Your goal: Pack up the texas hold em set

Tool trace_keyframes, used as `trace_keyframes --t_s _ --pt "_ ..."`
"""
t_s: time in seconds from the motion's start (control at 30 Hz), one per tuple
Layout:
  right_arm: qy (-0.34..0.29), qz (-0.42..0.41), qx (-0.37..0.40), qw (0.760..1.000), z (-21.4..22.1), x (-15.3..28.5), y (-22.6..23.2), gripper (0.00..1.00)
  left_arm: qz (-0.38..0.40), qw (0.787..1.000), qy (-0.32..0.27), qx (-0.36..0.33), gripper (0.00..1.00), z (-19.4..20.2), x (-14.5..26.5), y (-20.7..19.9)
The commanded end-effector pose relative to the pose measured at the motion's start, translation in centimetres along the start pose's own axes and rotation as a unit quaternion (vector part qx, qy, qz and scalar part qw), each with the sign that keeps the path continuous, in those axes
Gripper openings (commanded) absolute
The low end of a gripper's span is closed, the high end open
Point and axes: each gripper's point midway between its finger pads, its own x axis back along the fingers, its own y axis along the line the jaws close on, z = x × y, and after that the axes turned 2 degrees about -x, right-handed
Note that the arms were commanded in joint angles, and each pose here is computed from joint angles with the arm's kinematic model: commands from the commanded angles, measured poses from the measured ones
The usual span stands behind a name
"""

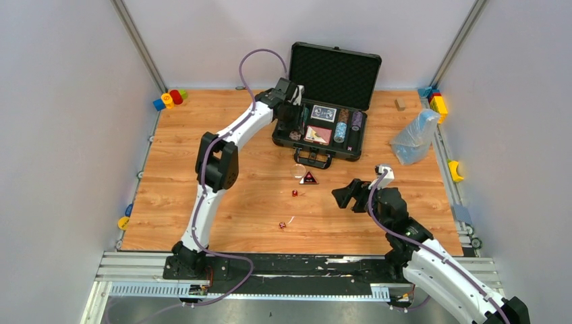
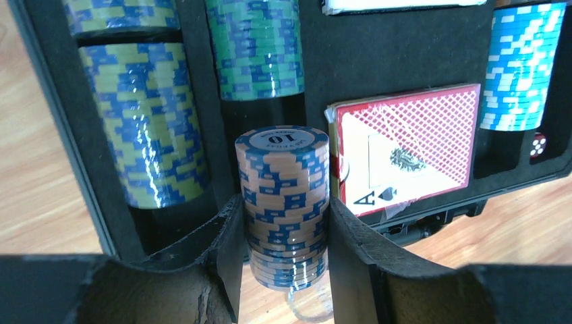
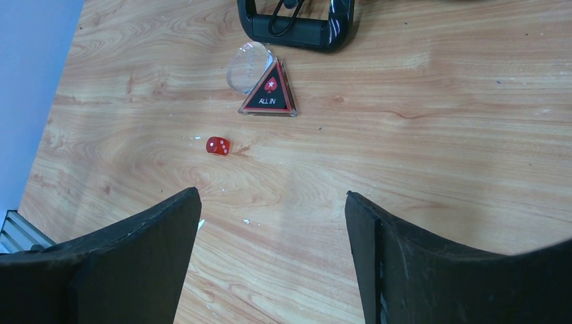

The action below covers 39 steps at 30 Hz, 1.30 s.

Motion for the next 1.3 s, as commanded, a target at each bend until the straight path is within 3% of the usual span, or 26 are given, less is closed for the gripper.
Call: trace_keyframes --t_s 0.0,0.17,0.33,0.77,1.07,1.17,1.23,1.27 --pt "-0.019 -0.010 -0.002 1.000 -0.8 -0.2 0.6 0.80 0.046 0.999 -0.007 0.016 0.00 -1.8 -0.3 -0.3" --pt "-0.020 -0.009 -0.002 1.000 -0.8 -0.2 0.5 0.80 0.086 0.995 -0.003 0.059 0.02 -3.0 -0.8 0.7" --pt "-0.020 -0.009 -0.002 1.000 -0.9 -0.2 0.5 0.80 0.112 0.991 -0.039 0.064 0.01 -4.9 -1.4 0.3" --pt "-0.017 -0.007 -0.002 1.000 -0.8 -0.3 0.5 0.80 0.036 0.987 -0.141 0.076 0.00 -9.1 -3.4 3.0" --pt "-0.013 -0.007 -0.001 1.000 -0.7 -0.4 0.5 0.80 0.007 0.982 -0.176 0.061 0.00 -10.5 -4.3 4.4" --pt "-0.013 -0.007 0.000 1.000 -0.6 -0.4 0.5 0.80 0.011 0.982 -0.178 0.058 0.07 -10.7 -4.5 4.2" --pt "-0.013 -0.006 -0.001 1.000 -0.6 -0.4 0.4 0.80 0.009 0.983 -0.176 0.056 0.19 -10.6 -4.2 4.1" --pt "-0.012 -0.006 -0.001 1.000 -0.6 -0.4 0.4 0.79 0.005 0.984 -0.172 0.053 0.31 -10.5 -4.0 4.2"
